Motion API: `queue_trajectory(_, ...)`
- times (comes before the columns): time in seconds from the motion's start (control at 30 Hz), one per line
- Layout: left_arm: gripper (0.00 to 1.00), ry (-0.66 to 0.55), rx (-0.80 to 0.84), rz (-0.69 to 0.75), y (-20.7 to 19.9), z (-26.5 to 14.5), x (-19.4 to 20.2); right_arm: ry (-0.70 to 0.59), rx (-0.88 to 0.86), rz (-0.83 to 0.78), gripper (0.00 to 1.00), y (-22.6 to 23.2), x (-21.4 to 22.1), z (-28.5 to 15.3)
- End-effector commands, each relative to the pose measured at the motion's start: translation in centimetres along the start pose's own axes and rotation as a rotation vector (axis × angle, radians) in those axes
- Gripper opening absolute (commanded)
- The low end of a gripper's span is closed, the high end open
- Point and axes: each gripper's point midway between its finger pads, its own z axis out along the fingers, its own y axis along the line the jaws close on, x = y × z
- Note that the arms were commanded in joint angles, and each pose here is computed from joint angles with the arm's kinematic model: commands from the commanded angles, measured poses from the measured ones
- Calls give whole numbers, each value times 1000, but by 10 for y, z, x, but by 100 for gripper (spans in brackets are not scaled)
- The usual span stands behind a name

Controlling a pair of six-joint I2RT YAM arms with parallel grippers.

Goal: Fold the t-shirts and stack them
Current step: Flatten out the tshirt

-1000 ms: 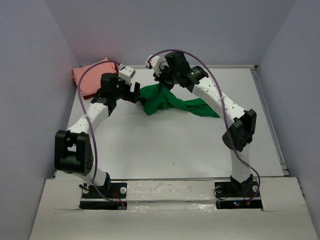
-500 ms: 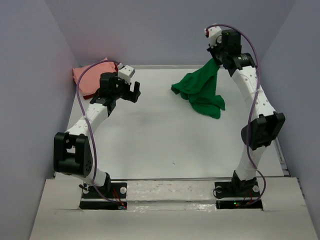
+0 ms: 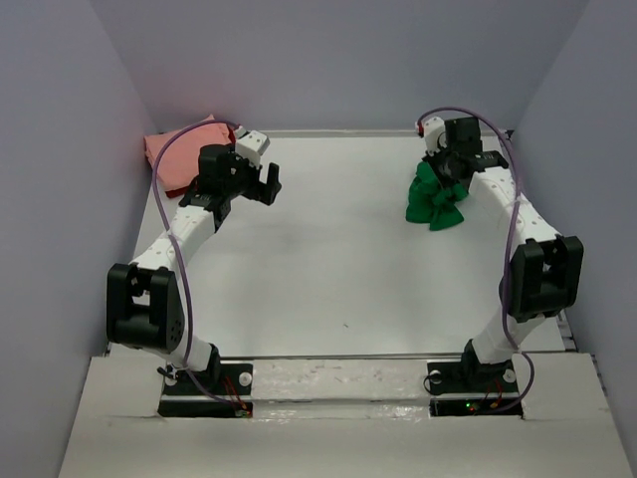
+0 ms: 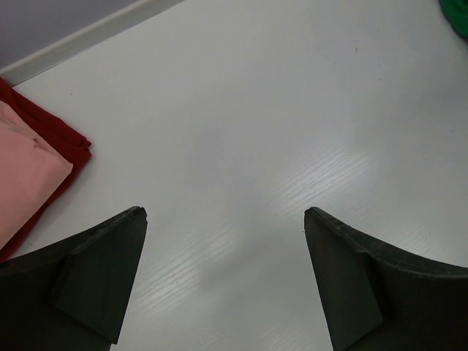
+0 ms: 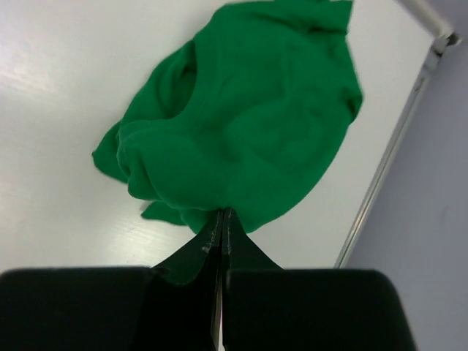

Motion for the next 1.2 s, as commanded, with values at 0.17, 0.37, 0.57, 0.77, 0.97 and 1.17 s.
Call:
queue_trajectory(0.17,99,-59,43,12,-14,-7,-22,-52,-58,42,0,19,5,-9)
queue_trajectory(0.37,99,-67,45,18,-15,-9,-24,34,71,18,0,-1,34,16)
queue_trajectory(0.57,99,-73,56,17,-18,-10,-26,161,195,-1,0,-22,65,31)
queue_trajectory(0.77,99,-79,76,17,-24,-10,-29,290,300,7,17,-40,103,47)
queue_trajectory(0.97,99,-72,92,19,-27,-2,-32,285,303,66,100,-42,103,47)
queue_trajectory(1.17,99,-51,187,59,-64,34,-57,-36,106,336,100,-68,8,2)
